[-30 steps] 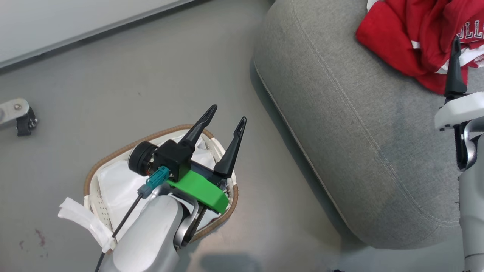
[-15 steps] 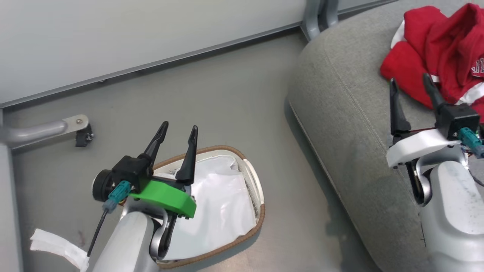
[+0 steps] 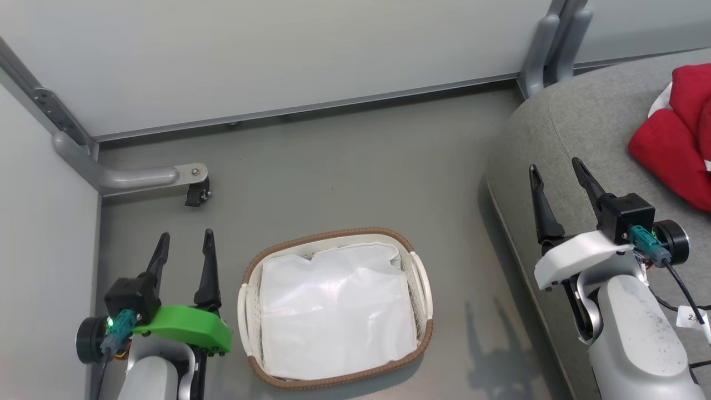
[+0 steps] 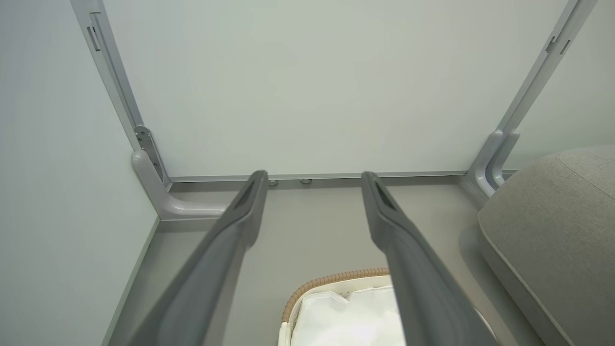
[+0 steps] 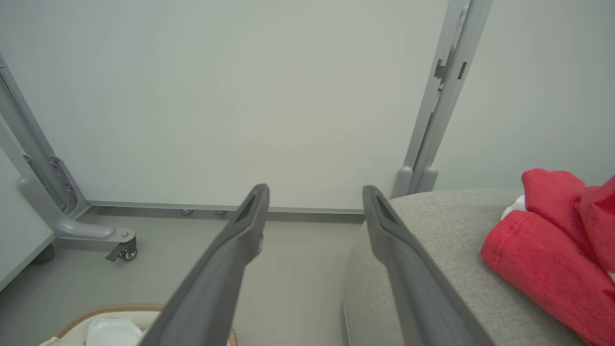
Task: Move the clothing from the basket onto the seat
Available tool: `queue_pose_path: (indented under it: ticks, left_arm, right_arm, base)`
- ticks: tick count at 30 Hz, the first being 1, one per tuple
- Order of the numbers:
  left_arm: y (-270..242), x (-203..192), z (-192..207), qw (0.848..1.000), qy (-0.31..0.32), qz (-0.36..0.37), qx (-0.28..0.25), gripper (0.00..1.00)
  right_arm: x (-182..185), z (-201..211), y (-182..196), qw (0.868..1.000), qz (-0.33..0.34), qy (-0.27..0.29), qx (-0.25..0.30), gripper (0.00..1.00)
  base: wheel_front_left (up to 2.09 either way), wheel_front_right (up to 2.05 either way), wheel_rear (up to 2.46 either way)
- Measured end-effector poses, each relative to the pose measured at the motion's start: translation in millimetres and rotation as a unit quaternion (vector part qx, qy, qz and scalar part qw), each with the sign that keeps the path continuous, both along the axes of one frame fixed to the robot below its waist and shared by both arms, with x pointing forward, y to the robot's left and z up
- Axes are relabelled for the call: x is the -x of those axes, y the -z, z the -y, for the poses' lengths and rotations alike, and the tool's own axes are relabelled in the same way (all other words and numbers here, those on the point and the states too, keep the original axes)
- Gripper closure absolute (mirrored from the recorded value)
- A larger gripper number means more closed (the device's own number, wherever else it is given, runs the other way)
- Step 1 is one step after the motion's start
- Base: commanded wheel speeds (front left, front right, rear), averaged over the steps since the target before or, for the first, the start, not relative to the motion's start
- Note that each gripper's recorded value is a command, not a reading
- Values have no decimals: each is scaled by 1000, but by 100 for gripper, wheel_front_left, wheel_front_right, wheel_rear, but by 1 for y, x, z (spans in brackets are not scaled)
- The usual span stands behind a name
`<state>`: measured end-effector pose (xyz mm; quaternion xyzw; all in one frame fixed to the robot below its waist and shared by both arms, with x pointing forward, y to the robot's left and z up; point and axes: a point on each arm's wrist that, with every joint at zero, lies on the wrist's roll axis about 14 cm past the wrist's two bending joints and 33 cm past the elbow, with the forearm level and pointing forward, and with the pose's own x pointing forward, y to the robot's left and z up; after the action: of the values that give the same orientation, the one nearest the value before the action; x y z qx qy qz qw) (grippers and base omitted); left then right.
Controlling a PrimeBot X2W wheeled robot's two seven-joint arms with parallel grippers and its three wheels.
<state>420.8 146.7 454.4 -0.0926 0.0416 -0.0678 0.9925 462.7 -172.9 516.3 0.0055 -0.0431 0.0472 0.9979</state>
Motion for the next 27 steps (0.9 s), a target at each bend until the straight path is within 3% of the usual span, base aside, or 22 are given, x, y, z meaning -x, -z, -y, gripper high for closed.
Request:
queue_pose_path:
  ticks: [7,19,20,27]
  left_arm:
    - [12,29,-39,998,-61,-23,-3,0]
    - [17,67,-52,996,-86,-31,15,0]
    - [18,68,-52,996,-86,-32,15,100]
    - [34,76,-51,993,-93,-64,34,100]
  right_arm:
    - [12,-17,7,1000,-12,-20,-9,0]
    - [45,-19,25,999,-38,-21,-29,0]
    - [47,-19,27,998,-42,-21,-30,100]
    - [60,-17,56,994,-92,-10,-53,100]
  base:
    - [0,0,0]
    - [0,0,0]
    - [0,0,0]
    - [0,0,0]
